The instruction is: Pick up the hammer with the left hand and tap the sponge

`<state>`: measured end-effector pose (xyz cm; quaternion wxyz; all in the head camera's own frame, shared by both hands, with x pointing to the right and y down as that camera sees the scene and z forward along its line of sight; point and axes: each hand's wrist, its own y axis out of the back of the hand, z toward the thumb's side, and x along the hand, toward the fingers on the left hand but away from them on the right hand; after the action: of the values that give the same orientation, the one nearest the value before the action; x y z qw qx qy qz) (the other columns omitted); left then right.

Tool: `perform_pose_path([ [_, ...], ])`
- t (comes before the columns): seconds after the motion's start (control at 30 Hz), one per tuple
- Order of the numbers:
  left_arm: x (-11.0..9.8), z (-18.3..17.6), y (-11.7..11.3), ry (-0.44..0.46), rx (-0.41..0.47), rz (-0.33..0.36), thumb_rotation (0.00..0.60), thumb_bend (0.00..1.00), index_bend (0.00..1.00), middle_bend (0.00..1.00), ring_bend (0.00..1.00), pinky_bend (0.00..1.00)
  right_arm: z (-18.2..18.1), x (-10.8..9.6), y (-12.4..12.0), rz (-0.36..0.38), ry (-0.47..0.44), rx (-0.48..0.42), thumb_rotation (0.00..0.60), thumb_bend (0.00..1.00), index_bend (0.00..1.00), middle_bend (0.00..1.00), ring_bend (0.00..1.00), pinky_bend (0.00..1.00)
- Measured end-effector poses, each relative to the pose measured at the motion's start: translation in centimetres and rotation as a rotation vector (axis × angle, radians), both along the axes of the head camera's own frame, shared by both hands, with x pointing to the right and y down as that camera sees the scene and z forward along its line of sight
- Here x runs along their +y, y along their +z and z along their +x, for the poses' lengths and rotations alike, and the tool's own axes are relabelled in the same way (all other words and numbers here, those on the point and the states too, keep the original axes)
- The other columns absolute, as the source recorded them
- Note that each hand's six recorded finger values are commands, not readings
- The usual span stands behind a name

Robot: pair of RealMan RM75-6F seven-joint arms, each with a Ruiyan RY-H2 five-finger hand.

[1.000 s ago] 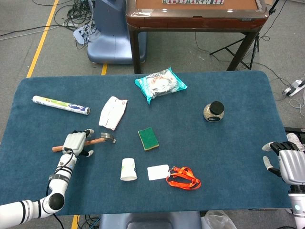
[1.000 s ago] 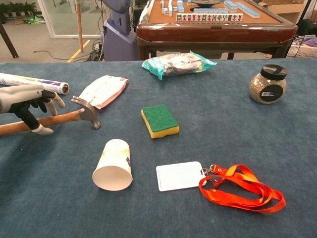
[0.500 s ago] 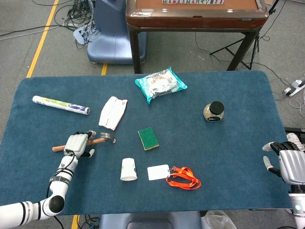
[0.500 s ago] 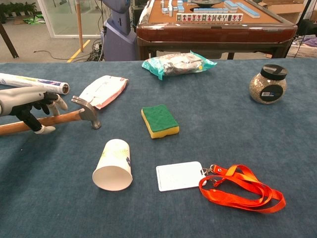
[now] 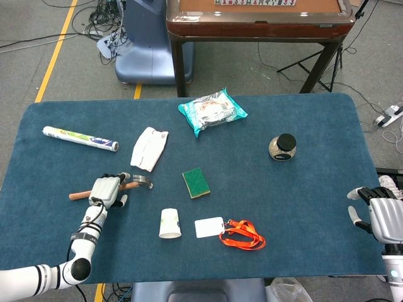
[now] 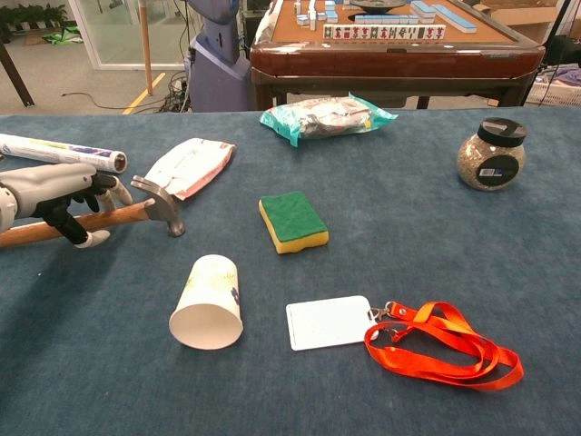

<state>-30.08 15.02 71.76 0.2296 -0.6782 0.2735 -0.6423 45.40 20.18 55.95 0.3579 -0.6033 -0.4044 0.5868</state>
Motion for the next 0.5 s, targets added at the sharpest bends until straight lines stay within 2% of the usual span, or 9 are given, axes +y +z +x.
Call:
perform_pose_path([
  [0.5, 0.02, 0.01, 0.64, -0.010, -0.006, -0.003, 0.600, 0.42, 0.30, 0.37, 0.28, 0.15, -0.06, 0.07, 0.01, -0.009, -0.004, -0.010, 0.600, 0.37, 0.46, 0.45, 0.39, 0.29],
])
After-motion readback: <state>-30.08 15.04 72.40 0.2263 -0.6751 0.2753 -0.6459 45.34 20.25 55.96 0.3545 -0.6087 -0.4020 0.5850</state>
